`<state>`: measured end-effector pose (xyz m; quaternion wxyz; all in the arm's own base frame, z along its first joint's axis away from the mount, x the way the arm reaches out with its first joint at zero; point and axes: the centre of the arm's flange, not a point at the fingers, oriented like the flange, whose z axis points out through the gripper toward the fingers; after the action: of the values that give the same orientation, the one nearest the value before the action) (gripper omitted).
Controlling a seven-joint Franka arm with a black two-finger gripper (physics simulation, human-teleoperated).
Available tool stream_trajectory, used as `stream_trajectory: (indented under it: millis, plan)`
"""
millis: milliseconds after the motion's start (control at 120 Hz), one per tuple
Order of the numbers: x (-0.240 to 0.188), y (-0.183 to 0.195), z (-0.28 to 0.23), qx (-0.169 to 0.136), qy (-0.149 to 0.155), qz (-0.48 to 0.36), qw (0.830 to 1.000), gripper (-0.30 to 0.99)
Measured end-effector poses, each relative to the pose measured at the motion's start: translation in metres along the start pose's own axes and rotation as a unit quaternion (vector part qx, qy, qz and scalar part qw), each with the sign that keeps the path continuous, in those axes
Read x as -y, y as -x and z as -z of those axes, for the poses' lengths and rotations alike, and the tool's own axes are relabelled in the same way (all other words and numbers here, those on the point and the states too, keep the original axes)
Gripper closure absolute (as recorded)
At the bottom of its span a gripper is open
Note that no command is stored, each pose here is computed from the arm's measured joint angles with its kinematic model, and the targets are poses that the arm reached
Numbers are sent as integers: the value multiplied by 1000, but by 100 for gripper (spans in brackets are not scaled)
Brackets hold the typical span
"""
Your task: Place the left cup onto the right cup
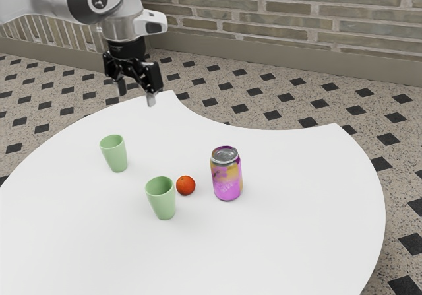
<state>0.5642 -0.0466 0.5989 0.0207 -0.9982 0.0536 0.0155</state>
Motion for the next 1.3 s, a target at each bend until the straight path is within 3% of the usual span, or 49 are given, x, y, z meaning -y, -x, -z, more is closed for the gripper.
stream_trajectory:
  millis: [292, 508, 917, 1300]
  plan:
    - [15, -1, -12, 1, 1, 13, 1000, 0]
    - [39, -1, -50, 19, 8, 36, 999, 1]
    - [95, -11, -104, 35, 8, 85, 996, 18]
    - [127, -24, -142, 42, 2, 104, 994, 25]
